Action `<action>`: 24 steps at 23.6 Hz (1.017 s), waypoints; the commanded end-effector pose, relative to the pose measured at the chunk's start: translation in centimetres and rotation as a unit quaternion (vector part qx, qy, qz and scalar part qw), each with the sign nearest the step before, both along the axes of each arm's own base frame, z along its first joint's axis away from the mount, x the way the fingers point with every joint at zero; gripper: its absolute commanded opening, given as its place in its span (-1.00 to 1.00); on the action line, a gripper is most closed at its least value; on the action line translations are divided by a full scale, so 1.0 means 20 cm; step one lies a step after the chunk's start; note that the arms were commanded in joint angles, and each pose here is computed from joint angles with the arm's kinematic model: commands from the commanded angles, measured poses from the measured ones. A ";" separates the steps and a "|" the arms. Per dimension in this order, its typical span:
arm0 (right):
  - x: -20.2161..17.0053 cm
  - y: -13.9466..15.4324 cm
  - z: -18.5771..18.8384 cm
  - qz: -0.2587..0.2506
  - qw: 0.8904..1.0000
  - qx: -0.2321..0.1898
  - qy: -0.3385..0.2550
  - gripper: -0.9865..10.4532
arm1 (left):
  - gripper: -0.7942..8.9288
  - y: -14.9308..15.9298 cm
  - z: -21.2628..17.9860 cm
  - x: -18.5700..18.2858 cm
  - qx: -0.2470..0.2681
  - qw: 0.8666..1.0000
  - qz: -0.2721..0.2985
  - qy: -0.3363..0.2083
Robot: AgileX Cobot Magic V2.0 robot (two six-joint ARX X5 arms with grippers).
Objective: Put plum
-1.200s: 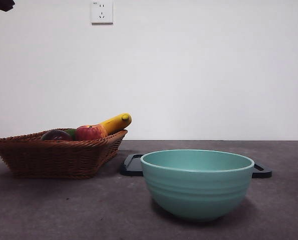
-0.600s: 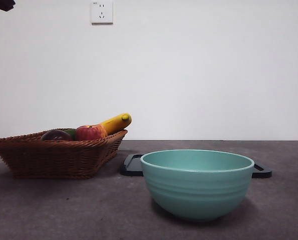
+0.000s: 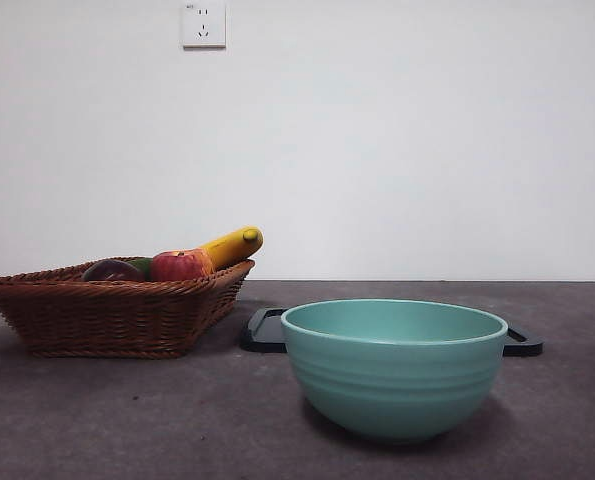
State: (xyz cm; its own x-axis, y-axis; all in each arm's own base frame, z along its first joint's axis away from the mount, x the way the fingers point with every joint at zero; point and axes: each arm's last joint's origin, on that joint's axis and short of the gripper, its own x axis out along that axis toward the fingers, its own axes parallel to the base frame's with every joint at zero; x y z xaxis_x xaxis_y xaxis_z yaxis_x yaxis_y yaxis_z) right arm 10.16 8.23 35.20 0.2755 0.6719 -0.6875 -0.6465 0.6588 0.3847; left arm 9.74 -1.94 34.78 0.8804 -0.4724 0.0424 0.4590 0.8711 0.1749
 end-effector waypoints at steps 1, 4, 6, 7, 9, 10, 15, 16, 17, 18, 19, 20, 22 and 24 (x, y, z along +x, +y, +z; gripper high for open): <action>0.00 0.01 0.02 0.008 1.000 0.005 -0.013 -0.81 | -0.82 0.04 -0.09 -0.03 -0.008 0.992 0.094 -0.081; 0.00 0.01 0.02 0.009 1.000 0.005 -0.013 -0.81 | -0.82 0.07 -0.24 -0.04 -0.014 0.983 0.158 -0.091; 0.00 0.01 0.02 0.009 1.000 0.005 -0.013 -0.81 | -0.82 0.08 -0.33 -0.04 -0.014 0.980 0.183 -0.082; 0.00 0.01 0.02 0.009 1.000 0.005 -0.013 -0.81 | -0.82 0.09 -0.38 -0.03 -0.013 0.978 0.193 -0.074; 0.00 0.01 0.02 0.009 1.000 0.005 -0.013 -0.81 | -0.82 0.10 -0.47 -0.02 -0.010 0.977 0.203 -0.058; 0.00 0.01 0.02 0.009 1.000 0.005 -0.013 -0.81 | -0.82 0.10 -0.51 -0.02 -0.009 0.977 0.206 -0.051; 0.00 0.01 0.02 0.009 1.000 0.005 -0.013 -0.81 | -0.82 0.11 -0.68 0.00 -0.005 0.977 0.212 -0.021; 0.00 0.01 0.02 0.009 1.000 0.005 -0.013 -0.81 | -0.82 0.11 -0.70 0.00 -0.004 0.977 0.213 -0.018; 0.00 0.01 0.02 0.009 1.000 0.005 -0.013 -0.81 | -0.82 0.11 -0.72 0.00 -0.004 0.976 0.219 -0.015; 0.00 0.01 0.02 0.009 1.000 0.005 -0.013 -0.81 | -0.82 0.11 -0.74 0.00 -0.004 0.974 0.226 -0.012; 0.00 0.01 0.02 0.009 1.000 0.005 -0.013 -0.81 | -0.82 0.11 -0.76 0.00 -0.004 0.972 0.233 -0.010; 0.00 0.01 0.02 0.009 1.000 0.005 -0.013 -0.81 | -0.82 0.11 -0.77 0.00 -0.004 0.971 0.238 -0.009; 0.00 0.01 0.02 0.009 1.000 0.005 -0.013 -0.81 | -0.82 0.12 -0.80 0.00 -0.004 0.969 0.245 -0.006; 0.00 0.01 0.02 0.009 1.000 0.005 -0.013 -0.81 | -0.82 0.12 -0.83 0.00 -0.003 0.968 0.249 -0.002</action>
State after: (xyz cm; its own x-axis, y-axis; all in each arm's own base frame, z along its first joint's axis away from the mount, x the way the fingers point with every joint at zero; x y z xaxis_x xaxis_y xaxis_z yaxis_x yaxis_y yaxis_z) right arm 10.16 8.23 35.20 0.2755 0.6723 -0.6872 -0.6467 0.6585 0.3849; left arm 9.71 0.40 18.32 0.9991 0.0045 0.0432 -0.0115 0.9867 0.1622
